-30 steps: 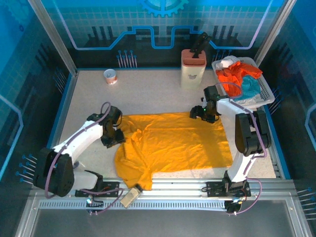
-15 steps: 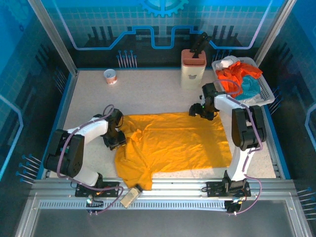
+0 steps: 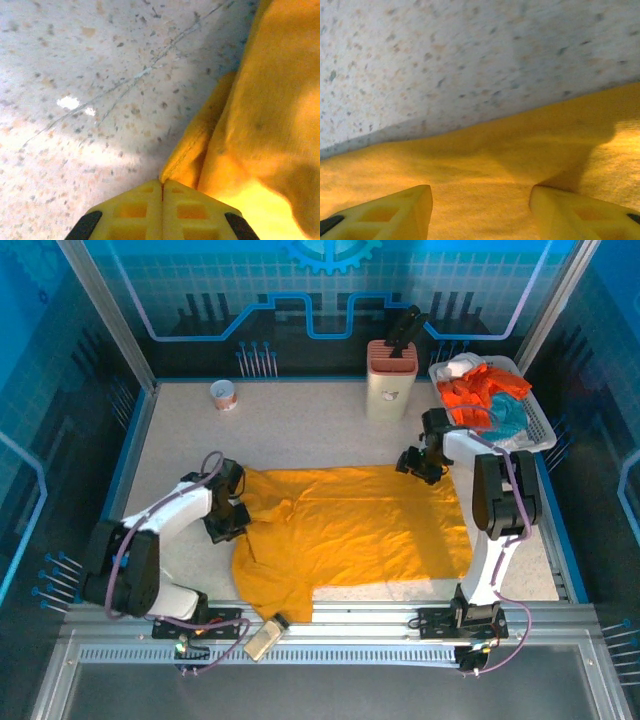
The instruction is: Fold and stack the t-shirts
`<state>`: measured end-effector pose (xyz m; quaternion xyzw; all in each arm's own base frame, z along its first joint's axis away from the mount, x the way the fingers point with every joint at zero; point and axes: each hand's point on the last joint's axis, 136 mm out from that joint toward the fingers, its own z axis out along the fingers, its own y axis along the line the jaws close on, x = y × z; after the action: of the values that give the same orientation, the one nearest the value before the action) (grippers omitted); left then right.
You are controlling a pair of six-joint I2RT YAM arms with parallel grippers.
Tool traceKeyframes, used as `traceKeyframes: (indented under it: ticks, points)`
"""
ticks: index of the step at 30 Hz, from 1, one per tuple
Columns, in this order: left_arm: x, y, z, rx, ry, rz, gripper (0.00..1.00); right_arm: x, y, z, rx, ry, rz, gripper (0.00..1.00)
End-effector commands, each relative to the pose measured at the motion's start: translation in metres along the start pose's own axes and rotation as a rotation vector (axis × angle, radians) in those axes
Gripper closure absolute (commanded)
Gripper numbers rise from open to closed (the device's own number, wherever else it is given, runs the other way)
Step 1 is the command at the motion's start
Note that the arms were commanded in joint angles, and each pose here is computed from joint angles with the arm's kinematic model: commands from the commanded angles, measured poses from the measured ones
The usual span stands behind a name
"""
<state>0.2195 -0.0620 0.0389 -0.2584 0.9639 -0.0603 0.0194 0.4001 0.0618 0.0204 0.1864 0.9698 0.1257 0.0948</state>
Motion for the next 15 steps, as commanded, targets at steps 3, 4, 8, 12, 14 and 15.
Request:
traceKeyframes:
  ticks: [3, 4, 8, 12, 14, 15]
  points:
    - [0.017, 0.028, -0.025, -0.064, -0.03, -0.069, 1.0, 0.008, -0.037, 0.006, 0.081, 0.01, 0.151, 0.46]
    - [0.017, 0.029, -0.028, -0.059, -0.044, -0.078, 1.0, 0.006, -0.041, 0.005, 0.088, 0.0, 0.162, 0.46]
    - [0.012, 0.038, -0.036, -0.105, -0.075, -0.105, 1.0, 0.0, -0.052, 0.0, 0.094, -0.023, 0.213, 0.46]
    - [0.008, 0.052, -0.039, -0.184, -0.098, -0.13, 1.0, -0.002, -0.064, -0.004, 0.1, -0.048, 0.259, 0.46]
    - [0.01, 0.057, -0.037, -0.217, -0.092, -0.145, 1.0, -0.002, -0.071, -0.006, 0.113, -0.061, 0.272, 0.46]
    - [0.01, 0.058, -0.037, -0.225, -0.093, -0.149, 1.0, -0.001, -0.073, -0.007, 0.117, -0.065, 0.28, 0.46]
